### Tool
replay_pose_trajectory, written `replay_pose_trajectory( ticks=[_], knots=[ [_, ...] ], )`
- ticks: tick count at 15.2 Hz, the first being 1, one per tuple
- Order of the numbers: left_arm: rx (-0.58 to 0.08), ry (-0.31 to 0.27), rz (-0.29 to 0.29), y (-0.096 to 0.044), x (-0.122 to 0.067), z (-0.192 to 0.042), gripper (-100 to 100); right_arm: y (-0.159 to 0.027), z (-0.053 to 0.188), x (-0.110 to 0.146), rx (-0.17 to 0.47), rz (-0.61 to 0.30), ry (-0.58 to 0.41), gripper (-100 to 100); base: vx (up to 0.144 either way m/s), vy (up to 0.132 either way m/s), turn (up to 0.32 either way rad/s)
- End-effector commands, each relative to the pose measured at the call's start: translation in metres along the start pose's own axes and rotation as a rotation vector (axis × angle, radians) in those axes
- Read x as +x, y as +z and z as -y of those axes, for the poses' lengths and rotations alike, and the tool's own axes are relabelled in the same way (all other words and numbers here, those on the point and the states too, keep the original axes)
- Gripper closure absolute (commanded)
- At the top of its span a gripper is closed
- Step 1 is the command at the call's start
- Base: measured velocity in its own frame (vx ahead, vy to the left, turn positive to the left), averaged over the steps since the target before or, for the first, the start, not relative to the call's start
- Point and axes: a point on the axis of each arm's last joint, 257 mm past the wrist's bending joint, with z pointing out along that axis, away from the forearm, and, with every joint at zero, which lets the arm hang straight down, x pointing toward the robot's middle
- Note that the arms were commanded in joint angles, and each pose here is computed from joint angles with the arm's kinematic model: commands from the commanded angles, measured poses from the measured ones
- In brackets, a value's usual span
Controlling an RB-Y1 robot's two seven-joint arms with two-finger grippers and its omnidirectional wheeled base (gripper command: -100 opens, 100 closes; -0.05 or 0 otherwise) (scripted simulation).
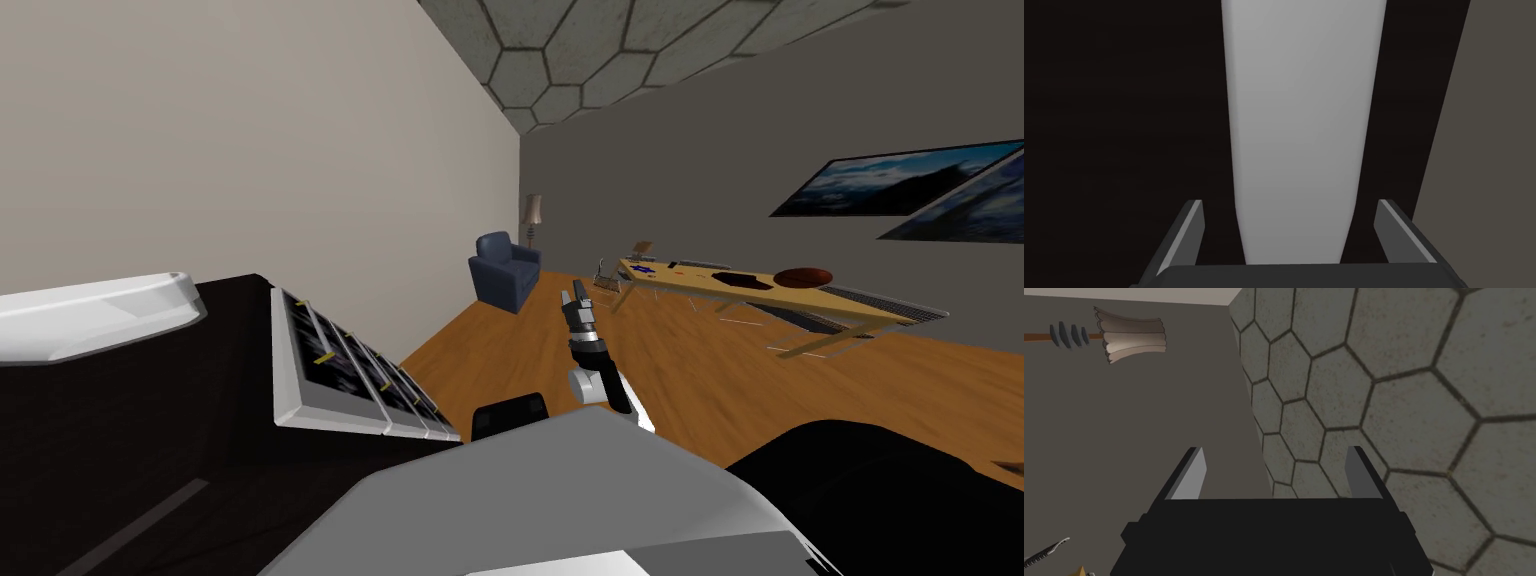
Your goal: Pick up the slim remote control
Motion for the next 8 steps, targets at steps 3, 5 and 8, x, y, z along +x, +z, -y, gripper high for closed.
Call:
replay_pose_trajectory(
  ticks=[3,5,8],
  knots=[
    [-0.001,-0.003,0.001,0.0006,-0.0010,0.0001,100,0.0000,0.0000,0.0000,0.000,0.000,0.000,0,-0.021,-0.012,-0.011],
    [-0.002,-0.004,0.002,0.0003,-0.0011,-0.0001,100,-0.0001,0.0000,-0.0001,0.000,0.000,0.000,0,0.000,0.000,0.000],
    [-0.001,0.010,-0.002,-0.0062,0.0059,-0.0017,100,-0.0001,0.0001,-0.0001,0.000,0.000,0.000,0,0.041,0.019,0.068]
  ],
)
